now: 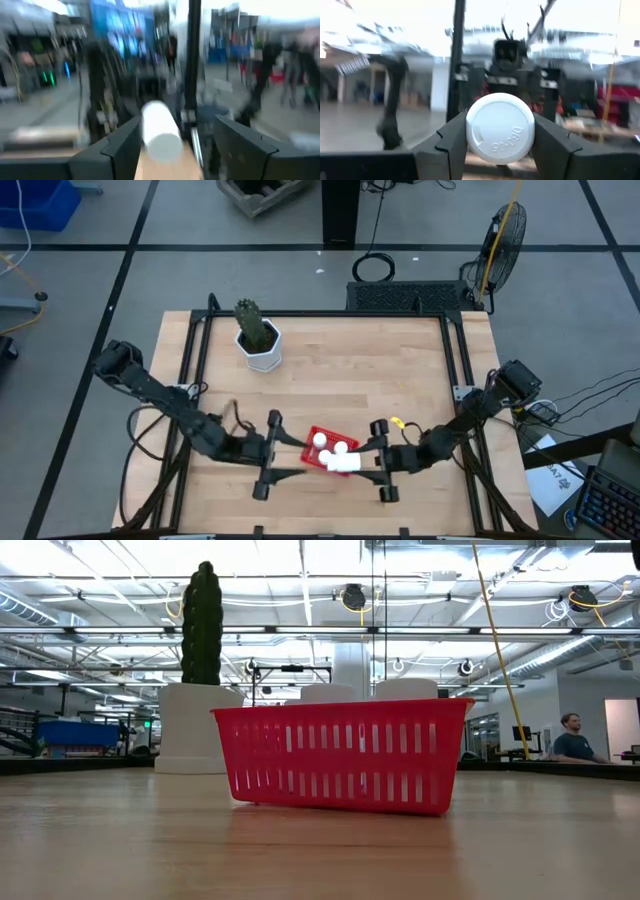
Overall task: Pick and place pill bottles into a basket
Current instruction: Put the white pill bottle into the red bin
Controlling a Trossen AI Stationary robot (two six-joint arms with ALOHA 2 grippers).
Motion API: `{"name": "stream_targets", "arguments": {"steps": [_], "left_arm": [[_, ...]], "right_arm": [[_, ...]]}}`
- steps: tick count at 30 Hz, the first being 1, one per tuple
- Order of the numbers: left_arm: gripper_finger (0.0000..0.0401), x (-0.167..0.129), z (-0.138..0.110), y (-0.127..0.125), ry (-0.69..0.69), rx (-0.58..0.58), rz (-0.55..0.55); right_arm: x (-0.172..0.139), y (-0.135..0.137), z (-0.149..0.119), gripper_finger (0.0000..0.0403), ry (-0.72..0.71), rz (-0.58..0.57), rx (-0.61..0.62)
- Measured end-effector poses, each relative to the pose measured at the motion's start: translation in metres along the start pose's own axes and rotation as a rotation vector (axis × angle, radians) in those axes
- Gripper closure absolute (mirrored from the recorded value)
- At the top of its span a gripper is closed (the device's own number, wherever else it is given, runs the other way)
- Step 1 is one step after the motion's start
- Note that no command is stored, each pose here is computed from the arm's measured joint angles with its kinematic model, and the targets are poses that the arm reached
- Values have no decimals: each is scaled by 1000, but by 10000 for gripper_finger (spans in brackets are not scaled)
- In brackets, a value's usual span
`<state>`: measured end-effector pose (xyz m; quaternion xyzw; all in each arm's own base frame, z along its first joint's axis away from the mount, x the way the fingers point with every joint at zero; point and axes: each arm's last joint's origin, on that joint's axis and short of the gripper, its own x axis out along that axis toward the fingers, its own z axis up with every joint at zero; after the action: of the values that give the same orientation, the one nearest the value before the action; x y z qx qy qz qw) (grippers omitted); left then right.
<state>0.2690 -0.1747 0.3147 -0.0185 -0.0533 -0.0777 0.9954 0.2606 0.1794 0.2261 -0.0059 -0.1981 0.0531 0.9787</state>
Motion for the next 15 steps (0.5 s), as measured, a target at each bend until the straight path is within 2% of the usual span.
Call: {"name": "stream_targets", "arguments": {"steps": [3, 6, 11, 15], "left_arm": [[165, 4, 12, 6, -151, 36, 7], [171, 8, 19, 16, -242, 61, -8], [178, 16, 19, 39, -251, 26, 17], [185, 19, 20, 46, -268, 1, -17]], "right_arm": [[3, -5, 6, 237, -80, 56, -2], [16, -13, 11, 237, -121, 47, -4], [31, -22, 19, 237, -184, 64, -14], [42, -29, 32, 237, -252, 70, -32]]}}
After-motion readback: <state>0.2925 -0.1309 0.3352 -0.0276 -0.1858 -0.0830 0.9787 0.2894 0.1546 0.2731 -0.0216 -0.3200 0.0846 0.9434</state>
